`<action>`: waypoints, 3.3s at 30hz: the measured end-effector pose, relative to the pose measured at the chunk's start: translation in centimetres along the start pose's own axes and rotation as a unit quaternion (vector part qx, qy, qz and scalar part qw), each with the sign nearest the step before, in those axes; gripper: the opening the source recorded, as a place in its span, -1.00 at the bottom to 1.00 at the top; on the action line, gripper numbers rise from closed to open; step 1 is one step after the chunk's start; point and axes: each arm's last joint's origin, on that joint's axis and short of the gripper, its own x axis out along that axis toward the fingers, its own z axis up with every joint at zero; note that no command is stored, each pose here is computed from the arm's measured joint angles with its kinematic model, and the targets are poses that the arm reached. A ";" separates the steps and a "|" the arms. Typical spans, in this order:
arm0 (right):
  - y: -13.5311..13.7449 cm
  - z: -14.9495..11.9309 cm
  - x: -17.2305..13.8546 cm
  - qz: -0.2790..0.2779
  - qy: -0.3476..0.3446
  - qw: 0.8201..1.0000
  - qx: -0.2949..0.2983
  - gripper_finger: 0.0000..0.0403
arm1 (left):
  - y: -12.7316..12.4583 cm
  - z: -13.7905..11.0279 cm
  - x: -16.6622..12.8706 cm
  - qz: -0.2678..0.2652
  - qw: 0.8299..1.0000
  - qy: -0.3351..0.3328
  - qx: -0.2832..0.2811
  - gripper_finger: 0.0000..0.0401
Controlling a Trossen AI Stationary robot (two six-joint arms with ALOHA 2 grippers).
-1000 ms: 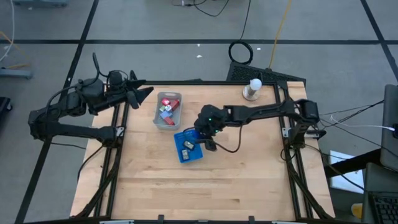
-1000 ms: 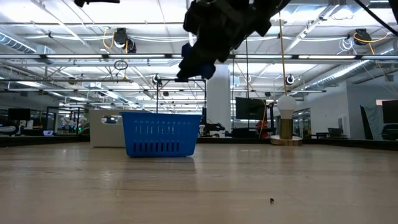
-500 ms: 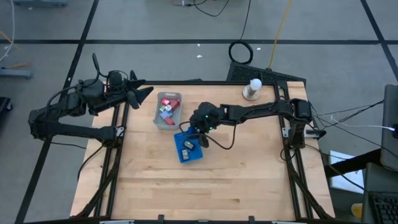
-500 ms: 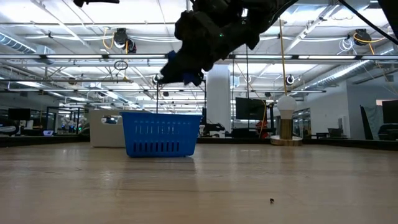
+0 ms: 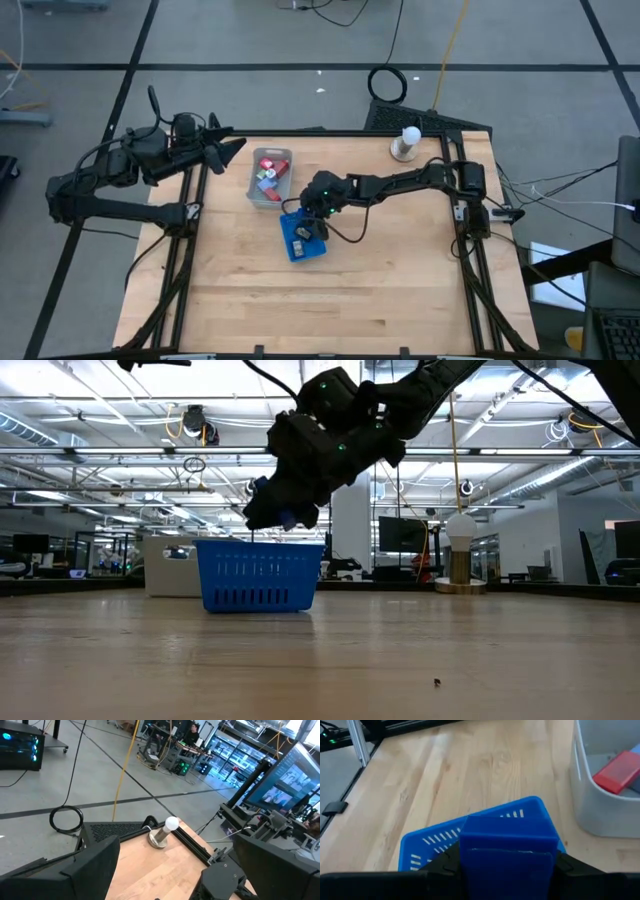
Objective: Pick & Place Office items
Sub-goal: Put the blue digital timer into the blue basket, then return to Home Position
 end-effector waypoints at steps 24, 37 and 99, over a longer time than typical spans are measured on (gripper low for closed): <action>0.1 0.3 0.5 0.004 -0.028 0.998 -0.054 -0.33 | 0.1 0.0 0.0 0.011 1.000 -0.007 0.000 0.96; 0.4 -0.9 3.0 0.015 -0.017 0.998 -0.054 -0.33 | 0.0 0.1 0.0 0.010 1.000 -0.011 -0.008 0.96; 7.7 9.5 -18.9 -0.039 -0.178 0.983 -0.037 0.00 | 0.2 1.2 -5.5 -0.272 0.953 0.015 0.134 0.96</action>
